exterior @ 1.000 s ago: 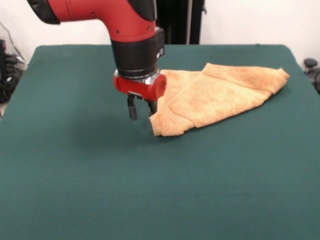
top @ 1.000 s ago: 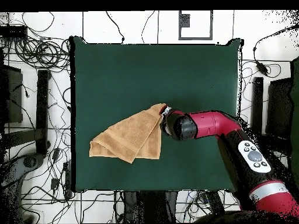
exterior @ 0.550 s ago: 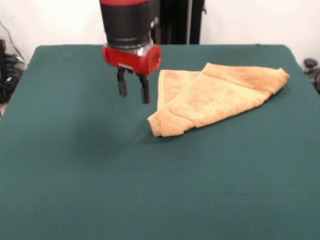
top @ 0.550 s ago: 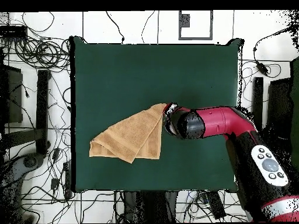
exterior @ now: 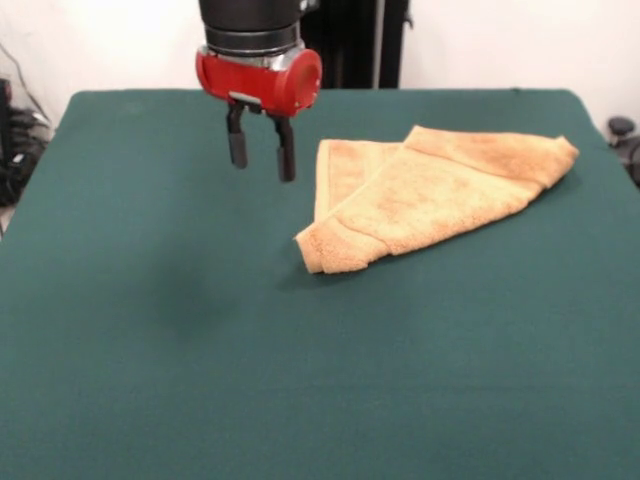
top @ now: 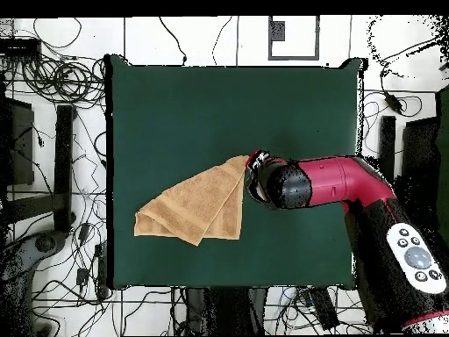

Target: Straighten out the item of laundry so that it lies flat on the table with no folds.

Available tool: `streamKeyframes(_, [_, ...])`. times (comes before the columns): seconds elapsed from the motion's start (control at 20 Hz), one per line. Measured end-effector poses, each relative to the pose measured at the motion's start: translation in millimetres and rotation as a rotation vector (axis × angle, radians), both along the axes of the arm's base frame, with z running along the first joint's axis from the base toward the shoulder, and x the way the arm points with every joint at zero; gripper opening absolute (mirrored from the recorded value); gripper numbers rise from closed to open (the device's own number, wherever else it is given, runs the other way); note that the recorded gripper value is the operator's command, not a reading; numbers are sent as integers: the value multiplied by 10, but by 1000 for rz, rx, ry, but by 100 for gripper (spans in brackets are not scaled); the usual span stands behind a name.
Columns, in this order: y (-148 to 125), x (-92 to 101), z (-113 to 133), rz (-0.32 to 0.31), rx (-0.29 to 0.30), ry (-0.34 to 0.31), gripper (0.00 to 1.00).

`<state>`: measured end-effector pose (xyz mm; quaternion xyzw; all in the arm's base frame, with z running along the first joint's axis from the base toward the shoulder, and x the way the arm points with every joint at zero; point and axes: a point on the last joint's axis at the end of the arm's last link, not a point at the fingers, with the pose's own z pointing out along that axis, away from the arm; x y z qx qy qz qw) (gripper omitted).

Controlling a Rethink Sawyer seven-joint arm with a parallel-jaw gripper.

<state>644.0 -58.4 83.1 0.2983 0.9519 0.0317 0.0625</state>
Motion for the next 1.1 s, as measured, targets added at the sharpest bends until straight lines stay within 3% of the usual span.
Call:
streamKeyframes(0.35, [78,0,-15,12,2,3,100])
streamKeyframes(1.1, [608,3,-39,93,5,8,100])
